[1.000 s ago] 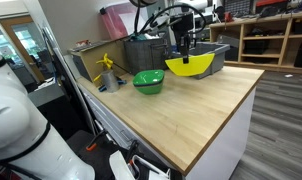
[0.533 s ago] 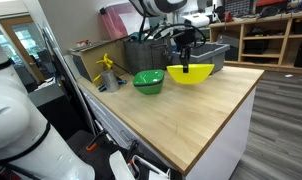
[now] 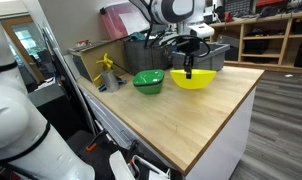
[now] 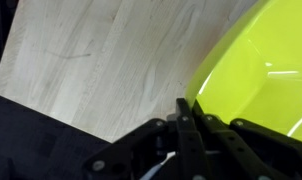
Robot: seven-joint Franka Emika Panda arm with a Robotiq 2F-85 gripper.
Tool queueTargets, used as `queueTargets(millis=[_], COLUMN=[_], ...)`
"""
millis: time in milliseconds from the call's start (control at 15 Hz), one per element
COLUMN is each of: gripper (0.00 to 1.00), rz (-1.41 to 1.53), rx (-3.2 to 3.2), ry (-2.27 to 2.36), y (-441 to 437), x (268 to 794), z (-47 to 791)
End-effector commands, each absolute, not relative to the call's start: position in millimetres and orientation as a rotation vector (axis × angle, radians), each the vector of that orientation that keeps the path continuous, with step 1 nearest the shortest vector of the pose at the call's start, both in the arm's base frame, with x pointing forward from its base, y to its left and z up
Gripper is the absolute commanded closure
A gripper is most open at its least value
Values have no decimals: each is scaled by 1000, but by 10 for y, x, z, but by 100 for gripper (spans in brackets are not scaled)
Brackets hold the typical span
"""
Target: Unstack the bowls
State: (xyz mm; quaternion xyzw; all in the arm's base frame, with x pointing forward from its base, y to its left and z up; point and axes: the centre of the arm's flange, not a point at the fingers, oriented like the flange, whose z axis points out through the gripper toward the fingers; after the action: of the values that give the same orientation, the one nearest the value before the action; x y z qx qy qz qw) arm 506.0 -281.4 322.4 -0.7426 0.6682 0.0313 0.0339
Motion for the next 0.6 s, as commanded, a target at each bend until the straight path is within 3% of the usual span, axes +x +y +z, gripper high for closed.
queueTargets(millis=[0,533], gripper=[99,99], rz=[77,108], rx=[-2305,-2375], ry=[2023,1960], y=[-3040,-3304], x=[5243,5369], z=[3205,2846])
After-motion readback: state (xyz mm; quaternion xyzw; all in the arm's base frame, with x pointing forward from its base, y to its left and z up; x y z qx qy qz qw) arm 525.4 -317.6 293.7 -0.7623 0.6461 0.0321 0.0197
